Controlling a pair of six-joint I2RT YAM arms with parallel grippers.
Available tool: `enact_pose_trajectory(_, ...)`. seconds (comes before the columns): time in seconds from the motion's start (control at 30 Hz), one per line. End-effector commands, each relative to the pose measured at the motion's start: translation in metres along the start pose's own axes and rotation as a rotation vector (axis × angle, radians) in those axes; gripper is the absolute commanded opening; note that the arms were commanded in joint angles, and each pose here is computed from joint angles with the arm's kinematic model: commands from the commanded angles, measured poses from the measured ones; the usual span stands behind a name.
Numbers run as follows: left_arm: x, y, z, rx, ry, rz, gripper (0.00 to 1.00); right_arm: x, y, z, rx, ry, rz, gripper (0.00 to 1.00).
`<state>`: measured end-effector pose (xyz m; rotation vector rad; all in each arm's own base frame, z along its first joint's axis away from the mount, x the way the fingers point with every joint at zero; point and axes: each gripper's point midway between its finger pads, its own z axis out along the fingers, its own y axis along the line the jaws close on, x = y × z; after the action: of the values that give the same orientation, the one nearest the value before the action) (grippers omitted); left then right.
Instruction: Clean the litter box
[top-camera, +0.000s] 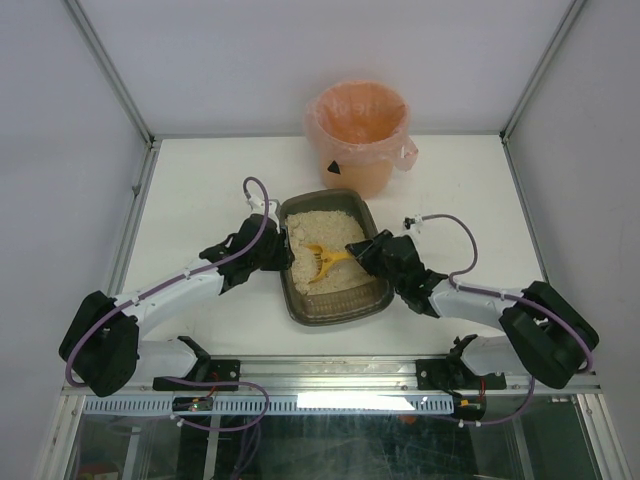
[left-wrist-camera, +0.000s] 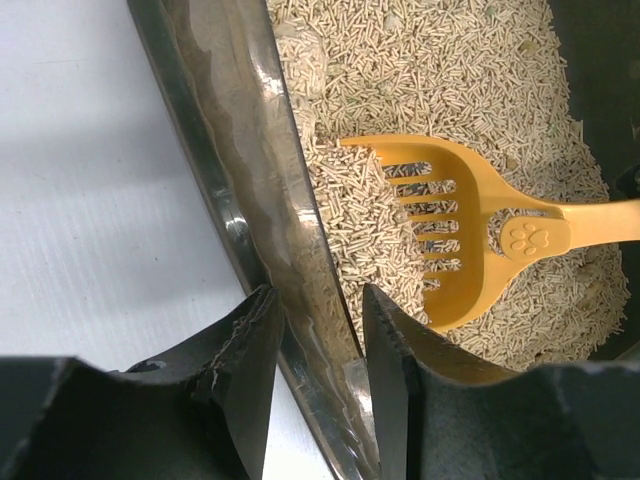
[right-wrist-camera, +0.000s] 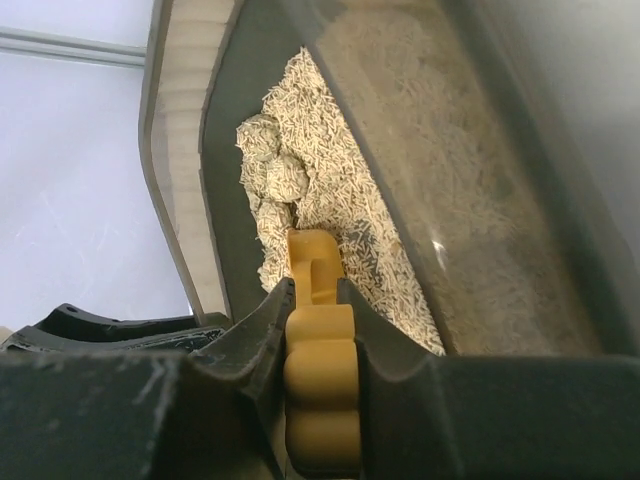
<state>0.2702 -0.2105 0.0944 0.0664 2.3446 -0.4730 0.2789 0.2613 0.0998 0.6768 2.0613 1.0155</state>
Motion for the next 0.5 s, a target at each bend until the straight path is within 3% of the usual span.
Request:
enact_pose_trajectory(0.0, -0.026, -0.024, -0.007, 0.063, -0.075, 0.007, 0.41, 0.031, -0.015, -0.017, 0.019, 0.118, 0.047, 0.0)
enact_pose_trajectory(0.3, -0.056, -0.023, -0.022, 0.037, -0.154, 0.006, 0.6, 0.003, -0.003, -0.037, -0.054, 0.032, 0.115, 0.0)
enact_pose_trajectory(0.47, -0.071, -0.02, -0.034, 0.026, -0.204, -0.006, 0.65, -0.014, 0.0, -0.042, -0.11, -0.023, 0.129, 0.0)
